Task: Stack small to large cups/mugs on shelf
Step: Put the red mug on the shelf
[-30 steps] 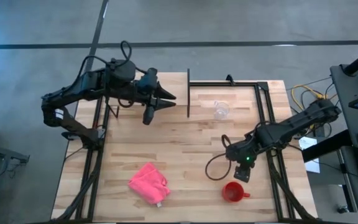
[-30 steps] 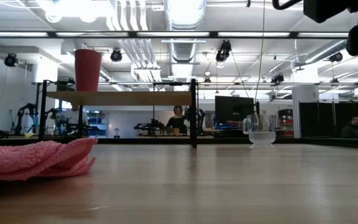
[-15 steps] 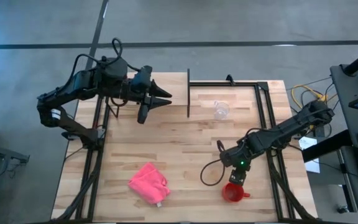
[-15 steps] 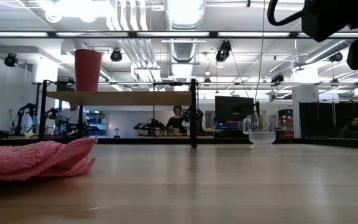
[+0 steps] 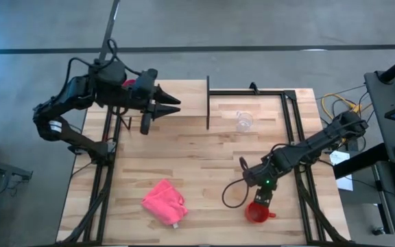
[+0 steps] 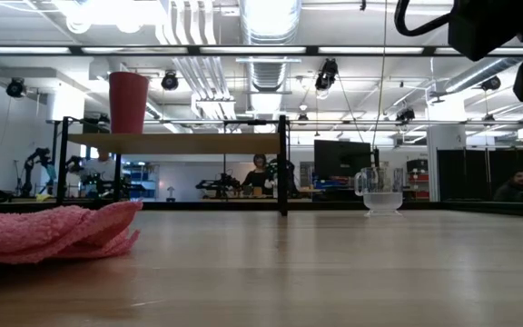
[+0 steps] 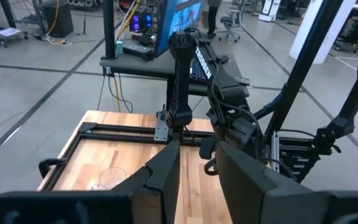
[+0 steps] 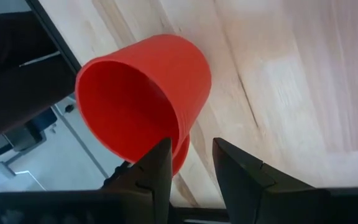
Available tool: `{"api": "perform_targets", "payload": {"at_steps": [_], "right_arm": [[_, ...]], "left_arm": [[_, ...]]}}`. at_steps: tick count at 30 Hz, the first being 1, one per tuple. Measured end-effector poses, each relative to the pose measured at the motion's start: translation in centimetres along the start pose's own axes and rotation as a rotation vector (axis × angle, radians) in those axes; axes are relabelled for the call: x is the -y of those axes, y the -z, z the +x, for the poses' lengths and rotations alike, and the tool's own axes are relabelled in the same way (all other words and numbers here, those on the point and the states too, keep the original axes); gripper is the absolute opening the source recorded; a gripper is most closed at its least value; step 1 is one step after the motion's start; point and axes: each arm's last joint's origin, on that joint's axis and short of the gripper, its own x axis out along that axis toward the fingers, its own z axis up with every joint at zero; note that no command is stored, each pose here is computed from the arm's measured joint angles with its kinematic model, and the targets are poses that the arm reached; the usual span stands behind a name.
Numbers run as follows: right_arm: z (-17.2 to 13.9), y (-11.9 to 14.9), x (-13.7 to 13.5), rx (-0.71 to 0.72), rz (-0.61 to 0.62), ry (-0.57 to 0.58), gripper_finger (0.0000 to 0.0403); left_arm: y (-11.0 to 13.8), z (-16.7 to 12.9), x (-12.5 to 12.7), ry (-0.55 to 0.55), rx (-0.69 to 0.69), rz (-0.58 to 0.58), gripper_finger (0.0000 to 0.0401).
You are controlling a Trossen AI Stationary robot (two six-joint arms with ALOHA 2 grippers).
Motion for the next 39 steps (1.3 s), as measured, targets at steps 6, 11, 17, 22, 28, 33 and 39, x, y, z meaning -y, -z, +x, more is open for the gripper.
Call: {"api": "perform_targets", "payload": {"at_steps": [6, 11, 17, 22, 28, 33, 39], "right_arm": [[0.2, 0.4, -0.3, -0.003, 0.019, -0.003, 0.0111], [0.4, 0.4, -0.7, 0.031, 0.050, -0.004, 0.0111], [0.5, 0.4, -0.7, 0.107, 0.063, 0.041, 0.0111], [0.6, 0.4, -0.7, 0.112, 0.055, 0.040, 0.0111], [1.9, 0.1, -0.7, 0.034, 0.008, 0.055, 0.0111], [3.8, -0.7, -0.6, -0.016, -0.008, 0.108, 0.0111], [4.8, -1.3, -0.8, -0.035, 0.004, 0.136, 0.0106]], "left_arm": [[0.0, -0.3, 0.0, 0.000, 0.005, 0.001, 0.0091], [0.0, -0.2, 0.0, 0.000, 0.004, 0.001, 0.0091], [-0.3, -0.4, 0.1, 0.001, 0.024, 0.003, 0.0091], [-1.0, -1.5, 0.2, 0.005, 0.087, 0.009, 0.0091], [-1.6, -3.1, 0.4, 0.010, 0.147, 0.016, 0.0091], [-1.9, -4.0, 0.5, 0.012, 0.180, 0.020, 0.0091], [-1.9, -4.4, 0.6, 0.013, 0.188, 0.020, 0.0091]]}}
